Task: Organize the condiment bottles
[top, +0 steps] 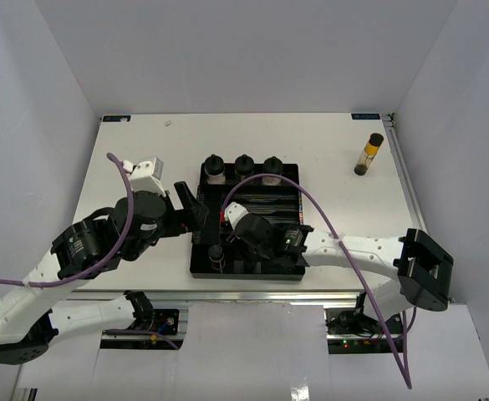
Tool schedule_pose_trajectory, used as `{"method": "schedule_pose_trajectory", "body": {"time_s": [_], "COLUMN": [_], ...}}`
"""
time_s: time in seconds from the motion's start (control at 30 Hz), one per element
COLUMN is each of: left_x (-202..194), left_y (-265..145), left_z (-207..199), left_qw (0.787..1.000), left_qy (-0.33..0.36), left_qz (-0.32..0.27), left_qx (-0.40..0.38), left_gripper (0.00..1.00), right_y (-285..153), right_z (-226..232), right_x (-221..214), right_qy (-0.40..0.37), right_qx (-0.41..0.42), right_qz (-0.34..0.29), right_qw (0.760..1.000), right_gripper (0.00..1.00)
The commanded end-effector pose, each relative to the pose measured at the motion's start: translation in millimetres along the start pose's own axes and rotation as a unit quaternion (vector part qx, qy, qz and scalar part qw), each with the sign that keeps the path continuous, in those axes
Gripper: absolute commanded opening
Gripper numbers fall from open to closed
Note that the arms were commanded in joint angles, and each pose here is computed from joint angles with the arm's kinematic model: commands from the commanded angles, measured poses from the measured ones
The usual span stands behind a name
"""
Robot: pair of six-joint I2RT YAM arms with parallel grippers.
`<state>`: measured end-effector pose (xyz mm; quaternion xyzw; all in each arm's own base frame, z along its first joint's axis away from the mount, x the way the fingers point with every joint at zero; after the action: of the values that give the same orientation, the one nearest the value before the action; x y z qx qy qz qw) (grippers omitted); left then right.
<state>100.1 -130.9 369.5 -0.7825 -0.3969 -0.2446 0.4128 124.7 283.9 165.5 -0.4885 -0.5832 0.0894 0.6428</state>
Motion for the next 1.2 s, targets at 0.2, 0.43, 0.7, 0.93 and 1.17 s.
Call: {"method": "schedule_pose_trajectory", "body": {"time_s": [0.2,0.43,0.7,0.93,1.17], "left_x": [3.4,4.2,4.0,7.3,1.5], "left_y": [-3.8,-4.0,-3.6,-9.0,0.6], "left_z": [2.6,2.3,1.4,2.4,4.9], "left_qw": [1.000,1.000,1.000,1.000,1.000], "left_qy": [-0.001,-0.001,0.000,-0.005,0.010], "left_qz": [-0.006,-0.007,-0.005,-0.008,-0.008], "left_qx": [0.006,0.007,0.007,0.001,0.025], "left_gripper": [0.98,0.98,0.98,0.98,0.98], "right_y": [-2.4,-6.6,-8.8,-26.5,-74.0], "right_z": [1.7,4.7,4.2,-9.0,-64.2], "right_x": [29.6,32.9,31.8,40.7,53.5], "right_qy": [0.006,0.012,0.018,0.033,0.123], "right_qx": [0.003,0.023,0.020,-0.039,-0.146], "right_qz": [-0.054,-0.054,-0.042,-0.027,-0.059], "right_qw": [0.999,0.998,0.999,0.998,0.980], "right_gripper": [0.40,0.49,0.63,0.69,0.73]}}
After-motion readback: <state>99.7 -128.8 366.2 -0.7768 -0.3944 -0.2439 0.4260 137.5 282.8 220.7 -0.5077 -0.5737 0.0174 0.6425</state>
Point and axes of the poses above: each gripper's point midway between its finger pads, its own y axis out along the fingers, its own z axis along the line the jaws close on, x = y × z, the point moved 9 cm from there along -y, back along the fingers, and after that the axes turned 8 degrees about -y, right-handed, at the moved point
